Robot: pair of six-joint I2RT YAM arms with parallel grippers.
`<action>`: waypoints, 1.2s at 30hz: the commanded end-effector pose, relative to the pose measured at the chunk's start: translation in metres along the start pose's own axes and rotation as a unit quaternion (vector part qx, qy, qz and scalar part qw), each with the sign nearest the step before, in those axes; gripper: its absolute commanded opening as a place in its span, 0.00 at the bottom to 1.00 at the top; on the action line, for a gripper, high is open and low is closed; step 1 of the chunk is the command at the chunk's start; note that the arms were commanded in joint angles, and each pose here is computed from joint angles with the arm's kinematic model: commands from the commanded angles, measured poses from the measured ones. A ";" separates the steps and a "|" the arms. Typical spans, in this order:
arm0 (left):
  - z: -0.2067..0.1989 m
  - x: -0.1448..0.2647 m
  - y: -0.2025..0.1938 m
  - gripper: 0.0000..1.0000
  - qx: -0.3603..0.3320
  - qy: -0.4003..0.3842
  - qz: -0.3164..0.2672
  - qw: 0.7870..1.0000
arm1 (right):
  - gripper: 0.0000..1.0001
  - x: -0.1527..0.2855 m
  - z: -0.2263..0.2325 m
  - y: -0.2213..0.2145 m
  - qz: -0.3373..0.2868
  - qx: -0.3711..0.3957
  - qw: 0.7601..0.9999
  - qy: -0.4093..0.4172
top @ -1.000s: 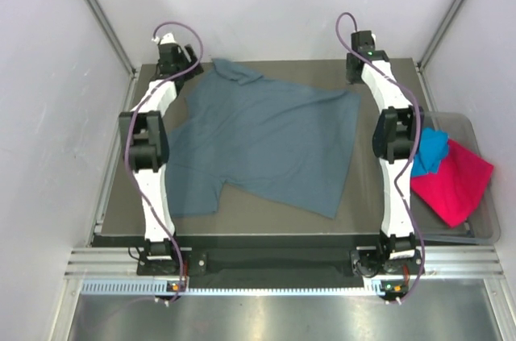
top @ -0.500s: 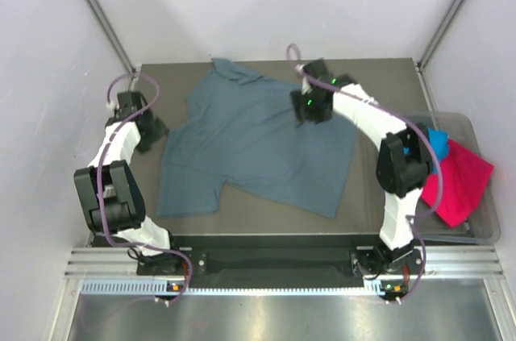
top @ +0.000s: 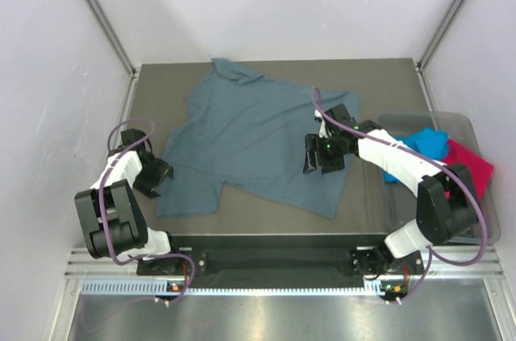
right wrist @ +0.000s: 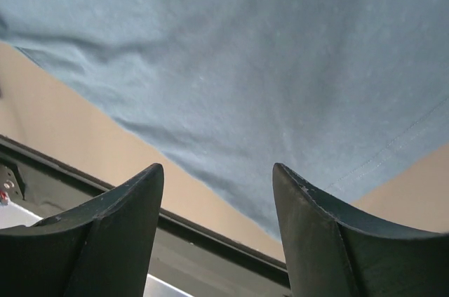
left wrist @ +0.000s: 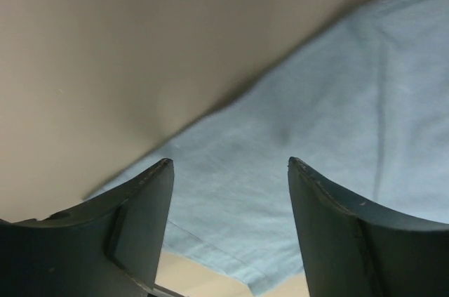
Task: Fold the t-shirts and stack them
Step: Flatten the tshirt out
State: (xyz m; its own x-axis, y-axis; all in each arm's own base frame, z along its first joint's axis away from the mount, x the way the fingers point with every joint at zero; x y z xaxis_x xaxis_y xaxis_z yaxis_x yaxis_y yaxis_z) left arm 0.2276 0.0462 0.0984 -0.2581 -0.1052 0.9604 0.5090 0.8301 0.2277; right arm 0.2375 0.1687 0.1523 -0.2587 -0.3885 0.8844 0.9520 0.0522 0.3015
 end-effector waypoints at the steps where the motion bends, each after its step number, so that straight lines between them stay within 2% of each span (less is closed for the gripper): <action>1: 0.007 -0.013 0.006 0.69 0.009 0.025 -0.017 0.999 | 0.64 0.006 -0.003 -0.002 -0.029 -0.013 0.999 0.015; 3: 0.014 -0.018 0.003 0.68 0.019 0.050 0.003 0.999 | 0.64 0.008 -0.008 -0.005 -0.032 -0.018 0.999 0.013; 7: 0.022 -0.023 -0.001 0.65 0.029 0.059 -0.003 0.998 | 0.64 0.011 -0.023 -0.008 -0.037 -0.034 0.999 0.005; 9: 0.026 -0.028 -0.001 0.57 0.044 0.058 0.003 0.997 | 0.65 0.010 -0.028 -0.008 -0.037 -0.041 0.998 0.001; 10: 0.028 -0.032 -0.004 0.50 0.049 0.056 0.010 0.997 | 0.64 0.009 -0.031 -0.008 -0.036 -0.049 0.998 -0.001; 11: 0.028 -0.036 -0.006 0.21 0.053 0.046 0.020 0.997 | 0.64 0.008 -0.033 -0.009 -0.033 -0.054 0.998 -0.005; 13: 0.030 -0.039 -0.004 0.01 0.066 0.038 0.027 0.997 | 0.64 0.007 -0.036 -0.010 -0.032 -0.056 0.998 -0.012; 16: 0.031 -0.032 -0.004 0.00 0.077 0.039 0.037 0.996 | 0.64 0.003 -0.040 -0.018 -0.024 -0.064 0.997 -0.021; 19: 0.031 -0.008 -0.005 0.00 0.098 0.026 0.014 0.995 | 0.64 -0.005 -0.044 -0.029 -0.002 -0.074 0.997 -0.025; 20: 0.030 0.007 -0.004 0.00 0.113 0.011 -0.012 0.993 | 0.64 -0.007 -0.045 -0.032 0.004 -0.079 0.997 -0.025; 23: 0.037 0.037 -0.009 0.00 0.149 0.021 -0.040 0.988 | 0.62 -0.015 -0.047 -0.042 0.018 -0.089 0.996 -0.018; 29: 0.063 0.053 -0.040 0.00 0.218 0.082 -0.034 0.972 | 0.56 -0.023 -0.035 -0.034 0.030 -0.070 0.997 -0.006; 31: 0.072 0.057 -0.042 0.00 0.233 0.114 -0.052 0.964 | 0.56 -0.027 -0.028 -0.032 0.046 -0.064 0.997 -0.001; 35: 0.075 0.072 -0.041 0.00 0.251 0.113 -0.078 0.958 | 0.56 -0.030 -0.019 -0.032 0.059 -0.051 0.997 -0.001; 36: 0.082 0.077 -0.047 0.00 0.259 0.137 -0.071 0.954 | 0.56 -0.030 -0.017 -0.033 0.062 -0.045 0.997 -0.004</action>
State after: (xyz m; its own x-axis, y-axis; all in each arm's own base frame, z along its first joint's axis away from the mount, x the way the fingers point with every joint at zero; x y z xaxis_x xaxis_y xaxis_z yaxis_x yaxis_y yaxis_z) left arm 0.1411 0.0440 0.1405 -0.1632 -0.2683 0.9494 0.0634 0.9575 0.2815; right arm 0.2104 0.1501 0.0981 -0.1222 -0.3506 0.9285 0.9920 -0.0146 0.1250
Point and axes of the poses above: each gripper's point midway between its finger pads, its own x axis back along the fingers, its own z axis along the line the jaws close on, y = z × x, the point moved 7 cm from there along x, back along the fingers, and after that the axes turned 1 degree about -x, right-handed, at the moved point
